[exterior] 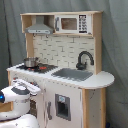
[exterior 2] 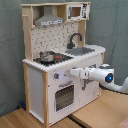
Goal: Play with the kitchen
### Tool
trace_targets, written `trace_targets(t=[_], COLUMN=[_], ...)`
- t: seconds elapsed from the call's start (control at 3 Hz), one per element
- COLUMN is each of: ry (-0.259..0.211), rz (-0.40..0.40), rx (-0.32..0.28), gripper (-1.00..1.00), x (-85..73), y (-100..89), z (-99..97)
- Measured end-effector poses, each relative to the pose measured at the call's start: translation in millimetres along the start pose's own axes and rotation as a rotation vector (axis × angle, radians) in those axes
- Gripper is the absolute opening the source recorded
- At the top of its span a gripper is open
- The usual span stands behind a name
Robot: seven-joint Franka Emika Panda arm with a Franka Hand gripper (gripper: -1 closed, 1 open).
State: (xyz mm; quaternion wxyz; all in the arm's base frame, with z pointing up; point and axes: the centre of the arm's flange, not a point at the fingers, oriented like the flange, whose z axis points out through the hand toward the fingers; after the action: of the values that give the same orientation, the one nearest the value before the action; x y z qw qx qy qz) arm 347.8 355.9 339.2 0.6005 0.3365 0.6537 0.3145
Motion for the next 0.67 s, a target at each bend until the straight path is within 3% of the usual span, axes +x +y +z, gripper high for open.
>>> trace_targets(t=[0.67], ry=[0.000], rz=[0.244], rx=[-0.001], gripper=[-1.00], x=[0.1], y=[0.3], z=[0.0])
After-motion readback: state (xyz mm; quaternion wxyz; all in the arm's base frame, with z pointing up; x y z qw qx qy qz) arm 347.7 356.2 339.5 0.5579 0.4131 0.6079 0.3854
